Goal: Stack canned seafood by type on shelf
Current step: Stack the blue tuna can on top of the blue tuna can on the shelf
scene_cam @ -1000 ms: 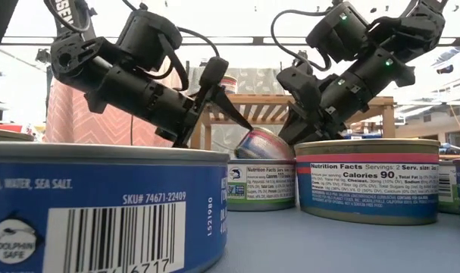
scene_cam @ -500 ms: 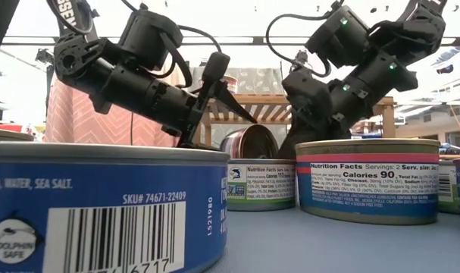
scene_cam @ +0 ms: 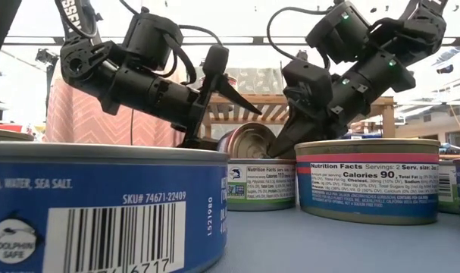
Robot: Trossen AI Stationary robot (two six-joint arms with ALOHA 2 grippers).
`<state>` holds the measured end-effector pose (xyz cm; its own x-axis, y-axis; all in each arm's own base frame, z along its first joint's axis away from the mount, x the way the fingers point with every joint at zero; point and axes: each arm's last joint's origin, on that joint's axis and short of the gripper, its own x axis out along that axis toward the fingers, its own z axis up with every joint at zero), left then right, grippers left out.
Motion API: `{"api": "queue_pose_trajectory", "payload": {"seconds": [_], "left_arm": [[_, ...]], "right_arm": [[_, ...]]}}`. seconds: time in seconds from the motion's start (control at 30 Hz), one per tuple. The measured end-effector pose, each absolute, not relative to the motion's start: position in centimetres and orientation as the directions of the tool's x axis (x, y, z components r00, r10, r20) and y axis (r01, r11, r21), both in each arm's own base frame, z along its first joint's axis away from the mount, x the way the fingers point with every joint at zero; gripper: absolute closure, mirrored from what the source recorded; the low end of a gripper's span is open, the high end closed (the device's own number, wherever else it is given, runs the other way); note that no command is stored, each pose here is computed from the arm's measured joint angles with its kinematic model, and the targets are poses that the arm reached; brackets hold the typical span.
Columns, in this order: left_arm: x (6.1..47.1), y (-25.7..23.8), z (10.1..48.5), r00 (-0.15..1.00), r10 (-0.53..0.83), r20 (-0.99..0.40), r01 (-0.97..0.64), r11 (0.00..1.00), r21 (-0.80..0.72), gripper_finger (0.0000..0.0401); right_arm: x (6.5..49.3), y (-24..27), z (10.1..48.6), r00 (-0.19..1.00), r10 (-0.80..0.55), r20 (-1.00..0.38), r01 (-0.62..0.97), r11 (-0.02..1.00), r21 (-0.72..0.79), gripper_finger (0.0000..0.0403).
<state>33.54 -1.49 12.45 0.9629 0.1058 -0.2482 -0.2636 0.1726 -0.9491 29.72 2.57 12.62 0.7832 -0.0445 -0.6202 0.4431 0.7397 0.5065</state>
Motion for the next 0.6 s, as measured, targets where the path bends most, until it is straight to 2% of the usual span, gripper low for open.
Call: {"api": "queue_pose_trajectory", "payload": {"seconds": [0.27, 0.47, 0.6], "left_arm": [[33.5, -1.0, 12.3, 0.964, -0.007, -0.265, -0.246, 0.344, -0.906, 0.0124], [33.5, -0.5, 12.2, 0.951, -0.149, -0.271, -0.161, 0.509, -0.845, 0.0124], [33.5, -0.1, 12.3, 0.943, -0.206, -0.261, -0.111, 0.543, -0.832, 0.0124]], "right_arm": [[29.8, 2.7, 12.8, 0.795, -0.014, -0.606, 0.409, 0.751, 0.519, 0.0288], [29.8, 2.7, 12.8, 0.796, -0.004, -0.605, 0.402, 0.751, 0.524, 0.0289], [29.8, 2.7, 12.8, 0.797, -0.004, -0.604, 0.401, 0.751, 0.524, 0.0289]]}}
